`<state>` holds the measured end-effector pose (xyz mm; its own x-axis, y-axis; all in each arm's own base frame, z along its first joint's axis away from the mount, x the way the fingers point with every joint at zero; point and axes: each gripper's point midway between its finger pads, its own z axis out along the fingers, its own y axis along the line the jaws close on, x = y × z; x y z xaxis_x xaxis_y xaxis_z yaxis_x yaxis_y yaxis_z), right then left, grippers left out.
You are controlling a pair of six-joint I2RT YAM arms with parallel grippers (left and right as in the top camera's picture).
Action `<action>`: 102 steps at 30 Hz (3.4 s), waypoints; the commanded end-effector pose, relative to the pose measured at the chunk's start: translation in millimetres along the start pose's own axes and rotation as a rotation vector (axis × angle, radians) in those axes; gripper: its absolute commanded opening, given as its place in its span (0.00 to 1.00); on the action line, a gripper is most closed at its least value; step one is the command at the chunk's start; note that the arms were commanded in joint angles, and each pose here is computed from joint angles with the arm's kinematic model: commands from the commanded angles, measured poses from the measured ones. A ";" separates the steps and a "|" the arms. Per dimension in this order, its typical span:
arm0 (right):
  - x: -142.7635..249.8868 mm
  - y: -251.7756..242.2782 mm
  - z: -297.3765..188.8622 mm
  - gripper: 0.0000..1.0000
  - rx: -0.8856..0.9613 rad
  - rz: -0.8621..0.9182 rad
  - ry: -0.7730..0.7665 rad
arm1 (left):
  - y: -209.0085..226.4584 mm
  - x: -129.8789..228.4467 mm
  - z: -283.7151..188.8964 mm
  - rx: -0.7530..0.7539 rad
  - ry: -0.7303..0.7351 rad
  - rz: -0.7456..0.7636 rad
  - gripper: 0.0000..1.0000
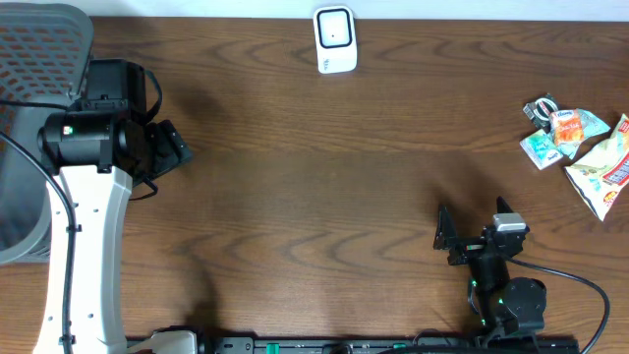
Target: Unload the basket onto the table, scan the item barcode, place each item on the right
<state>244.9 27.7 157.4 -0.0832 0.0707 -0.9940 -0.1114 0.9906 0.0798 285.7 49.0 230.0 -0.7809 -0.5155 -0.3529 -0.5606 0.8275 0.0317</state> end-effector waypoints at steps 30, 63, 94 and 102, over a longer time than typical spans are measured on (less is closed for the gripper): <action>1.6 -8.2 -0.3 0.99 0.037 -0.021 0.004 | 2.5 -1.5 0.5 -0.012 -0.002 -0.012 0.98; 1.8 -10.8 -0.5 0.99 0.048 -0.003 0.004 | 2.5 -1.5 0.5 -0.012 -0.002 -0.012 0.98; 0.7 -10.8 -0.5 0.99 0.047 -0.010 0.000 | 2.5 -1.5 0.5 -0.012 -0.002 -0.012 0.98; 0.6 -10.8 -0.5 0.99 0.047 -0.010 -0.001 | 2.5 -1.5 0.5 -0.012 -0.002 -0.012 0.98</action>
<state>245.7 18.5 156.8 -0.0820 0.0621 -0.9947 -0.0720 0.9951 0.0681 285.7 49.0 230.0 -0.7809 -0.5155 -0.3529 -0.5606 0.8275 0.0317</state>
